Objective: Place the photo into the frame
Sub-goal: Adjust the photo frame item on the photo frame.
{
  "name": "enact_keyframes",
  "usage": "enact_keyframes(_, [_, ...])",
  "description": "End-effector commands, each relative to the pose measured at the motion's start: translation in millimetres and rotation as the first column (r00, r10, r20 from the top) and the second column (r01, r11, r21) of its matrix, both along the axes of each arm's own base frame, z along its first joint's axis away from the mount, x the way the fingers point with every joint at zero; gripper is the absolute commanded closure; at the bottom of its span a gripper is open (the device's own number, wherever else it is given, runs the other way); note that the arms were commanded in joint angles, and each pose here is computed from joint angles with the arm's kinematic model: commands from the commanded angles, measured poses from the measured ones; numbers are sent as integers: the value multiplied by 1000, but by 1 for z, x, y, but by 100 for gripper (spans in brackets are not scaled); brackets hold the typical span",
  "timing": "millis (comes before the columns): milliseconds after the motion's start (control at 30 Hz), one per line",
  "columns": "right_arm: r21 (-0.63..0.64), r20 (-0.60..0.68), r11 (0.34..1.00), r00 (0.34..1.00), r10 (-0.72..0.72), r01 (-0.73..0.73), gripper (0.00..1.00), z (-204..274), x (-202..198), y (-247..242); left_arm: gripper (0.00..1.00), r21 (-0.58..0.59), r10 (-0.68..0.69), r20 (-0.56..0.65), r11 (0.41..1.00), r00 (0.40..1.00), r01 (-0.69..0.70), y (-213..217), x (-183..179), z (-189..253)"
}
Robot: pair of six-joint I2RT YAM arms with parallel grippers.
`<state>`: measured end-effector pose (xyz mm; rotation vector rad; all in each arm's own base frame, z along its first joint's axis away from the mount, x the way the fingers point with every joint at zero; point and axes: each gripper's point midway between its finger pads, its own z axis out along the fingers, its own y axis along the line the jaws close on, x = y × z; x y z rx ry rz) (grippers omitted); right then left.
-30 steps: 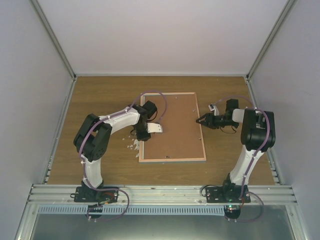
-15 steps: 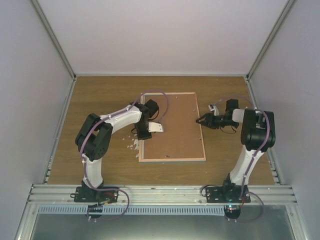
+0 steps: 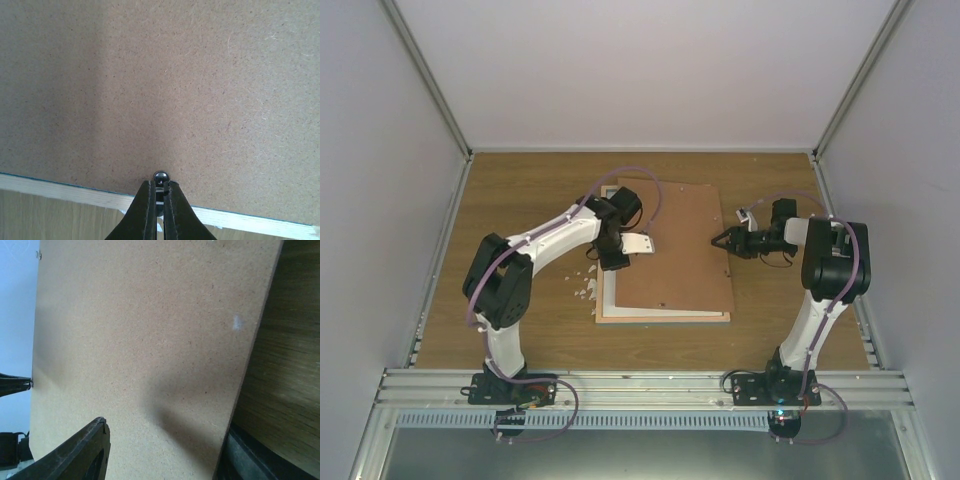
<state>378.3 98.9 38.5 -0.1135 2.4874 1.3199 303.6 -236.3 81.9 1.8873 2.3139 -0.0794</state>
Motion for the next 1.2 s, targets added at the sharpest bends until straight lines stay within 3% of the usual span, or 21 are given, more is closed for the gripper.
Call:
enact_keyframes(0, [69,10,997,999,33,-34,45,11,-3,10,100,9,2,46,1000,999,-3,16,-9,20])
enact_keyframes(233, [188,12,980,998,58,-60,68,23,-10,13,100,-47,30,55,998,998,-28,8,-4,11])
enact_keyframes(433, [251,-34,968,999,18,-8,77,17,-12,-2,100,-90,32,65,996,997,-26,-4,5,-4])
enact_keyframes(667, [218,-82,974,996,-39,56,99,1,-13,-22,100,-132,39,52,991,998,-32,-17,8,-15])
enact_keyframes(733, [193,-103,978,993,-63,82,99,-9,-13,-30,99,-149,48,44,988,998,-41,-21,9,-17])
enact_keyframes(867, [158,-136,979,985,-103,125,99,-27,-15,-44,62,-196,74,22,978,997,-68,-25,12,-10])
enact_keyframes(933, [152,-141,979,983,-115,137,99,-30,-16,-49,52,-226,100,23,970,995,-92,-21,17,-2])
enact_keyframes(1033, [150,-135,979,984,-117,137,99,-31,-16,-50,46,-260,156,56,956,986,-136,-10,32,9])
enact_keyframes(1167, [144,-137,980,983,-118,138,99,-34,-16,-51,51,-245,225,86,949,971,-198,0,52,1])
